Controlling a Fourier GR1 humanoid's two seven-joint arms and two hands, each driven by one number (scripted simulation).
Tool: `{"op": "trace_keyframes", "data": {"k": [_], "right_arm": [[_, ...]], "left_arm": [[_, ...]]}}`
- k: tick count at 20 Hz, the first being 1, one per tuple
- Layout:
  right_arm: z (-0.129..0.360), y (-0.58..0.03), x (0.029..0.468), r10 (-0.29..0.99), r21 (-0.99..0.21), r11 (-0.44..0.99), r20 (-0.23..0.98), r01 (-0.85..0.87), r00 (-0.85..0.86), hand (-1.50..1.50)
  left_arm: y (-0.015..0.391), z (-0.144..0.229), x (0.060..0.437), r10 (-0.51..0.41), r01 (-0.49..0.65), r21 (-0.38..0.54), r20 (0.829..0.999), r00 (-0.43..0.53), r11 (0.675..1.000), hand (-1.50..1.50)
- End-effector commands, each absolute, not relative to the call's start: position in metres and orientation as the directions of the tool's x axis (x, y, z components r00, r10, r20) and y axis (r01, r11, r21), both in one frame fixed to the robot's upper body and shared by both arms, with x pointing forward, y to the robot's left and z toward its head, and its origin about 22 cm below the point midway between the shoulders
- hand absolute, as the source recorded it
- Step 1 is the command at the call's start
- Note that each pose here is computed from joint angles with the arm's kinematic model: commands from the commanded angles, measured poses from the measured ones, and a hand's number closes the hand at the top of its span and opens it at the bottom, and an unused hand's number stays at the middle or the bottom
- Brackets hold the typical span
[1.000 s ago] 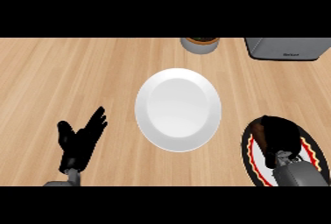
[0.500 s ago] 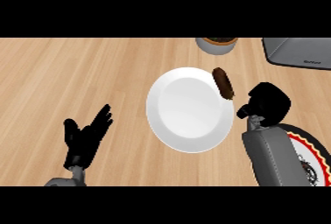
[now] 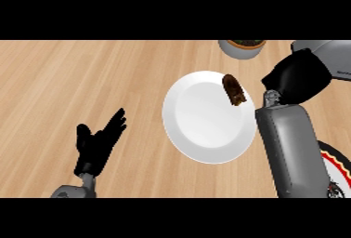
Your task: Pick the sweet potato from the plate and place it in the plate
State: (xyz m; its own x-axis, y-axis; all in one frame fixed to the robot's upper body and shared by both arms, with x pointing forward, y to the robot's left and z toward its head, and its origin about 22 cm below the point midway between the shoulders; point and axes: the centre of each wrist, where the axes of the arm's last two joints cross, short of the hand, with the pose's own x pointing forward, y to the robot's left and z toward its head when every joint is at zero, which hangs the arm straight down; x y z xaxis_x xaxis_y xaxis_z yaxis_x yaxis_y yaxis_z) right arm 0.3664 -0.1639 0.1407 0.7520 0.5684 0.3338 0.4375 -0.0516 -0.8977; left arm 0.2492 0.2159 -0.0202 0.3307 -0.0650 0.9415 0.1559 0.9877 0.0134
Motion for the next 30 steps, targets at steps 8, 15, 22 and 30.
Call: {"op": "trace_keyframes", "data": {"k": [8,15,22,30], "right_arm": [[0.198,-0.153,0.375,0.322,-0.63,-0.33,0.624,0.703,0.711,1.5],[0.195,-0.173,0.376,0.249,-0.579,-0.539,0.584,0.612,0.773,1.5],[0.195,-0.193,0.365,0.188,-0.525,-0.639,0.602,0.562,0.776,1.5],[0.186,-0.213,0.346,0.14,-0.506,-0.683,0.617,0.526,0.775,1.5]], "left_arm": [[0.204,-0.016,0.253,-0.074,0.191,0.011,0.944,0.321,0.981,0.0],[0.203,-0.011,0.259,-0.068,0.175,0.012,0.945,0.32,0.985,0.0],[0.205,-0.019,0.255,-0.069,0.161,0.014,0.937,0.343,0.987,0.0],[0.211,-0.023,0.256,-0.058,0.14,0.01,0.935,0.349,0.99,0.0]]}}
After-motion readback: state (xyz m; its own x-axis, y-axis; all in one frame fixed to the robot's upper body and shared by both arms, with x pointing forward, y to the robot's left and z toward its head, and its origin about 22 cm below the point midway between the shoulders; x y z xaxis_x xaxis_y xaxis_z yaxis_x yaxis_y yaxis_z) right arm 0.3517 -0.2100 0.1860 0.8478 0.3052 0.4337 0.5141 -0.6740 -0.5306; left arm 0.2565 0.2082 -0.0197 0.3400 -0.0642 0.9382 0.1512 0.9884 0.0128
